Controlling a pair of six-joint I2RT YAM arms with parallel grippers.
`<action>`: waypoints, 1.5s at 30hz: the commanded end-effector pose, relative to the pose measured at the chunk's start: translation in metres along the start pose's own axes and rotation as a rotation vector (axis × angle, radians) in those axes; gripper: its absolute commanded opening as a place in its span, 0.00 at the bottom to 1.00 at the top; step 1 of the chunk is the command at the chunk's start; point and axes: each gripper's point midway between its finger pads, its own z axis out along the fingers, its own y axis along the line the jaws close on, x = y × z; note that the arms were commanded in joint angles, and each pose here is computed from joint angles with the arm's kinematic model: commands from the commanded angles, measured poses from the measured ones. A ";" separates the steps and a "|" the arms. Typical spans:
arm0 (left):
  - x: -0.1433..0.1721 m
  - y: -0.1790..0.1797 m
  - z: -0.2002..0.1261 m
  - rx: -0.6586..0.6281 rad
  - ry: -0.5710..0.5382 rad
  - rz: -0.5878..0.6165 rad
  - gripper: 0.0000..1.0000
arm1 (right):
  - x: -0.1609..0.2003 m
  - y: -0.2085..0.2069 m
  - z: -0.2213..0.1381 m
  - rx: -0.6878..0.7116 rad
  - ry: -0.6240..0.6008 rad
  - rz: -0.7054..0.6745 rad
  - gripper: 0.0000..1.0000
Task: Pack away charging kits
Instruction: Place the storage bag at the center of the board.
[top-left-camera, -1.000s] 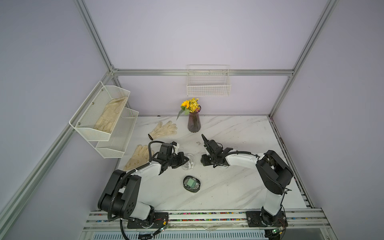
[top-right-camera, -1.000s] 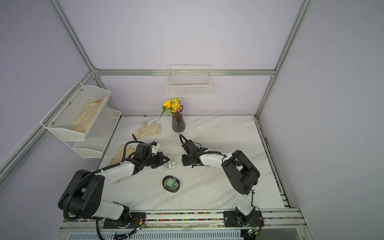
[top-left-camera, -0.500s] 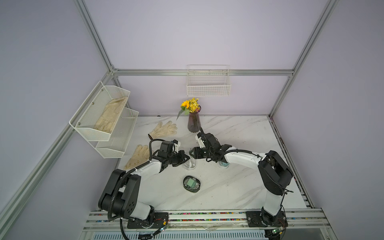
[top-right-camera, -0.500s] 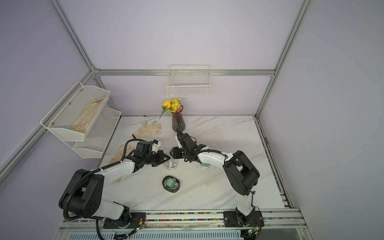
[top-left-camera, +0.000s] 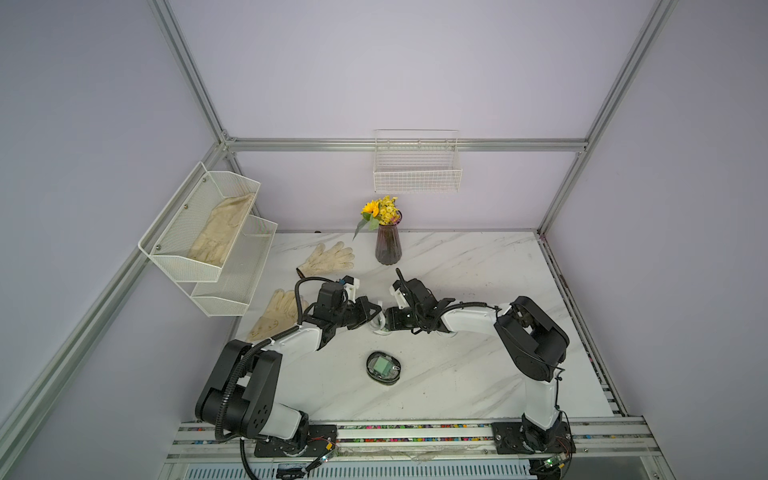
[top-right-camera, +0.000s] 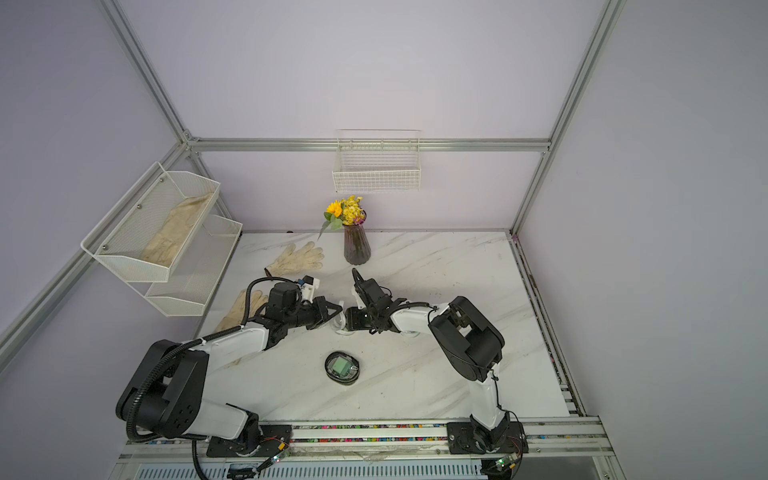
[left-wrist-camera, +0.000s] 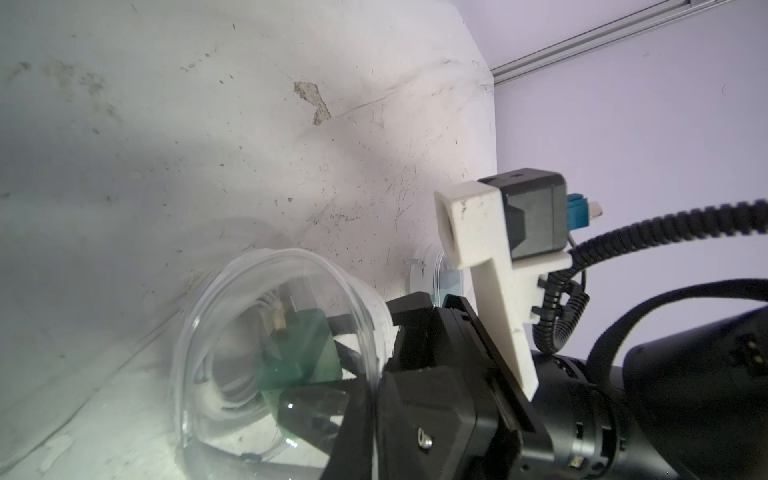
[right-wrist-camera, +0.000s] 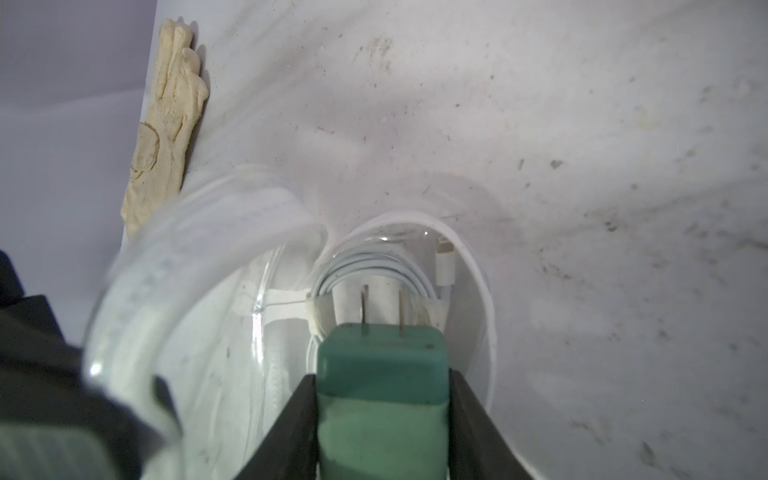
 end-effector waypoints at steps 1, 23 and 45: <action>0.004 -0.006 -0.002 0.065 -0.008 0.011 0.00 | -0.009 0.018 0.002 -0.060 -0.024 -0.014 0.38; 0.009 0.008 -0.003 0.020 -0.009 0.002 0.00 | -0.016 0.020 0.009 0.007 -0.014 -0.036 0.40; 0.004 0.001 0.014 -0.011 0.039 0.076 0.03 | -0.039 0.051 -0.049 -0.001 -0.112 -0.131 0.69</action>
